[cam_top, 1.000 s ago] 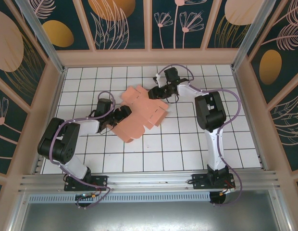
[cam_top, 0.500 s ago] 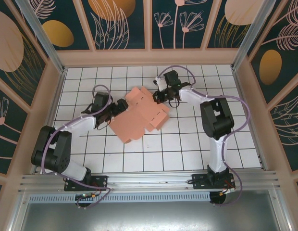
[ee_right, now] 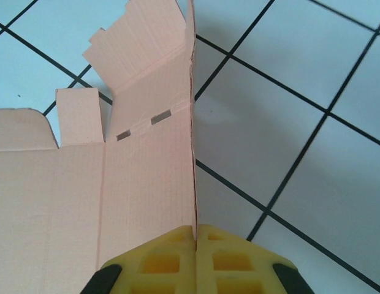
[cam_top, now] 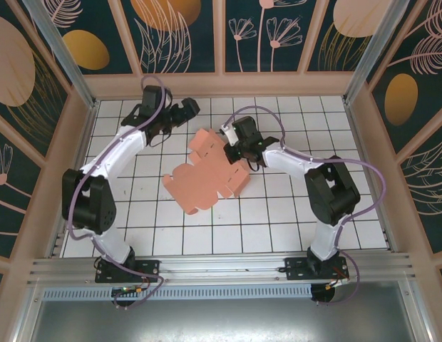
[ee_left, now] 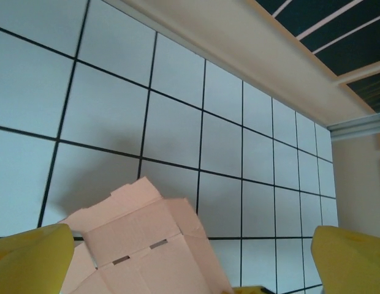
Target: Fold the paper box
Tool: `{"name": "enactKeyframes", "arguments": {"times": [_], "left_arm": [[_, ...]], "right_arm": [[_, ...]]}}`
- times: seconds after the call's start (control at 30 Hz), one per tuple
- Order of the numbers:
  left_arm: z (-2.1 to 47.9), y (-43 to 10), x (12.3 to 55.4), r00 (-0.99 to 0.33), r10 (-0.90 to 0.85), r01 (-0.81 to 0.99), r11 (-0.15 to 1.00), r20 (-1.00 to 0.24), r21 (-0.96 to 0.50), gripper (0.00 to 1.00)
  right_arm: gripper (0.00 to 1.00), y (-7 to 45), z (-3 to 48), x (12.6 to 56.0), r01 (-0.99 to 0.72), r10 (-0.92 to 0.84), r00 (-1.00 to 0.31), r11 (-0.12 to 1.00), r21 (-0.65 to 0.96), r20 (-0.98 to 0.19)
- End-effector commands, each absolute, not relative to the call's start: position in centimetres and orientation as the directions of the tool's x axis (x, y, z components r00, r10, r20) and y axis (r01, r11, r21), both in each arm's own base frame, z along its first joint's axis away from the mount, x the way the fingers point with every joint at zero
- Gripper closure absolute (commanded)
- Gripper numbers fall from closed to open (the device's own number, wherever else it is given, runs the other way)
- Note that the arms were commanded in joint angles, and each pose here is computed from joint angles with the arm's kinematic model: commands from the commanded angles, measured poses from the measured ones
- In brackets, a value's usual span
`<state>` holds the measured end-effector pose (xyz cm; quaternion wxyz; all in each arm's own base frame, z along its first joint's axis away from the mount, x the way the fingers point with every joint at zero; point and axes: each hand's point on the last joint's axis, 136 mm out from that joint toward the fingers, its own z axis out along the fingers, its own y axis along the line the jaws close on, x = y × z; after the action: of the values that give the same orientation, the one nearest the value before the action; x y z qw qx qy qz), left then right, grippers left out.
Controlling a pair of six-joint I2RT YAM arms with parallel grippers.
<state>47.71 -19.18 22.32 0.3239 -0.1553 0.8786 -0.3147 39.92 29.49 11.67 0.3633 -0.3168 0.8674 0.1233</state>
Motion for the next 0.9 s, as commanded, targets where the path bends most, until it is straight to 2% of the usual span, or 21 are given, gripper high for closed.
{"name": "enactKeyframes", "arguments": {"times": [0.0, 0.1, 0.27, 0.47, 0.87], "left_arm": [[21.1, -20.2, 46.9, -0.826, -0.413, -0.084, 0.763, -0.383, -0.641, 0.01], [21.7, -21.3, 47.5, -0.842, -0.398, -0.06, 0.74, -0.364, -0.67, 0.01], [21.3, -21.8, 48.1, -0.866, -0.356, -0.055, 0.767, -0.351, -0.64, 0.01], [20.6, -22.9, 48.2, -0.893, -0.29, -0.025, 0.795, -0.344, -0.606, 0.15], [17.2, -26.9, 48.2, -0.951, -0.141, 0.046, 0.814, -0.274, -0.579, 0.24]], "right_arm": [[1.0, 29.4, 14.9, 40.4, -0.612, -0.456, -0.439, 0.782, -0.114, -0.774], [1.0, 30.1, 15.0, 39.8, -0.63, -0.489, -0.41, 0.762, -0.148, -0.77], [1.0, 31.2, 15.1, 39.1, -0.647, -0.54, -0.368, 0.734, -0.208, -0.757], [1.0, 32.2, 14.2, 38.3, -0.674, -0.598, -0.344, 0.694, -0.253, -0.724], [1.0, 32.9, 13.8, 38.4, -0.69, -0.632, -0.324, 0.667, -0.282, -0.704]]}}
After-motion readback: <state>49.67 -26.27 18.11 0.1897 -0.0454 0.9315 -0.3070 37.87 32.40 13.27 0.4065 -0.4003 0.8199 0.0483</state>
